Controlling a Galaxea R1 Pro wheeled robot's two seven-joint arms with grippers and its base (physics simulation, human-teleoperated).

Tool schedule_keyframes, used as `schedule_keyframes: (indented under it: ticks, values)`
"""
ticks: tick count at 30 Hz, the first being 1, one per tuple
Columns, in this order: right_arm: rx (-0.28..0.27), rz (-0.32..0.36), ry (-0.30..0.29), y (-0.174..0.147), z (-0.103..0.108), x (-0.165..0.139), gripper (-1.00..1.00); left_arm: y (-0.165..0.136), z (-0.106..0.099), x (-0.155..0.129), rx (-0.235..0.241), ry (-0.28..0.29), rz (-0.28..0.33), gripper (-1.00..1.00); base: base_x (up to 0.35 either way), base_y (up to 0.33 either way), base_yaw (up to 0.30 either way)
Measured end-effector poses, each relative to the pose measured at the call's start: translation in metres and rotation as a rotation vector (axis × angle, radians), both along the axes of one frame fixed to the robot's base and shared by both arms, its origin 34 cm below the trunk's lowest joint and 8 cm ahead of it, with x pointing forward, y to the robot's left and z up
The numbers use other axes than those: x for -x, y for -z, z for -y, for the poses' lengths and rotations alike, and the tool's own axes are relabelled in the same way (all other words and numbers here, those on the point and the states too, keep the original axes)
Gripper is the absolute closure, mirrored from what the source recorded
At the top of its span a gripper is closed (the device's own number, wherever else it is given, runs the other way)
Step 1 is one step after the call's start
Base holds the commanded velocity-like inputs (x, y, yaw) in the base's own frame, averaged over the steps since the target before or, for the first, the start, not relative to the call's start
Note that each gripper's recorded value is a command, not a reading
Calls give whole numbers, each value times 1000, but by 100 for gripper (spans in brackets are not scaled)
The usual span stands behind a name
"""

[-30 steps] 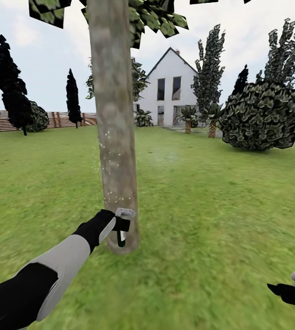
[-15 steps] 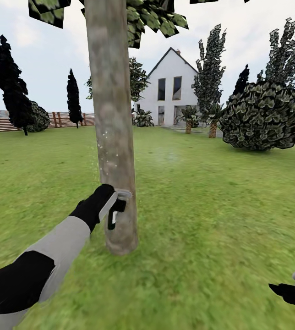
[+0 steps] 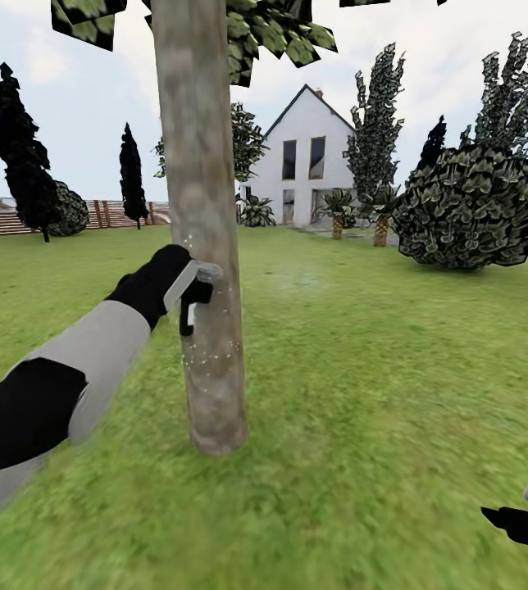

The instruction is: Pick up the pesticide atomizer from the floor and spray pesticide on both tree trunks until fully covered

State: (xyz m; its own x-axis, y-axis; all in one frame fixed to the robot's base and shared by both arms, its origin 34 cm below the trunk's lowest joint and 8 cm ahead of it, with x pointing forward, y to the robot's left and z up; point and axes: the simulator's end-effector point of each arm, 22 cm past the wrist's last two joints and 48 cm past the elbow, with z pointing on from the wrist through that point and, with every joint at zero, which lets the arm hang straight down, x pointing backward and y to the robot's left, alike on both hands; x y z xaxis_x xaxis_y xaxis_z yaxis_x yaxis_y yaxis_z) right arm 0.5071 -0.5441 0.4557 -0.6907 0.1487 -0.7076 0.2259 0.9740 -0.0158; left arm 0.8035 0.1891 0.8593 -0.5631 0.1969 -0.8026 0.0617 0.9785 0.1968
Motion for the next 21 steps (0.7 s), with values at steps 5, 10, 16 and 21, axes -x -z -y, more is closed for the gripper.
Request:
schedule_keyframes:
  ticks: [5,10,16,21]
  values:
    - [1,0,0,0,0,0,-100,-31,-14,-3,-6,-34,2,100,0,0,0]
    - [0,0,0,0,0,0,-100,16,-31,3,-12,-74,-113,100,0,0,0]
    - [0,2,0,-1,0,0,-100,-107,-19,-1,-9,-48,89,100,0,0,0]
    - [0,-1,0,0,0,0,-100,-115,-18,0,0,-47,92,100,0,0,0]
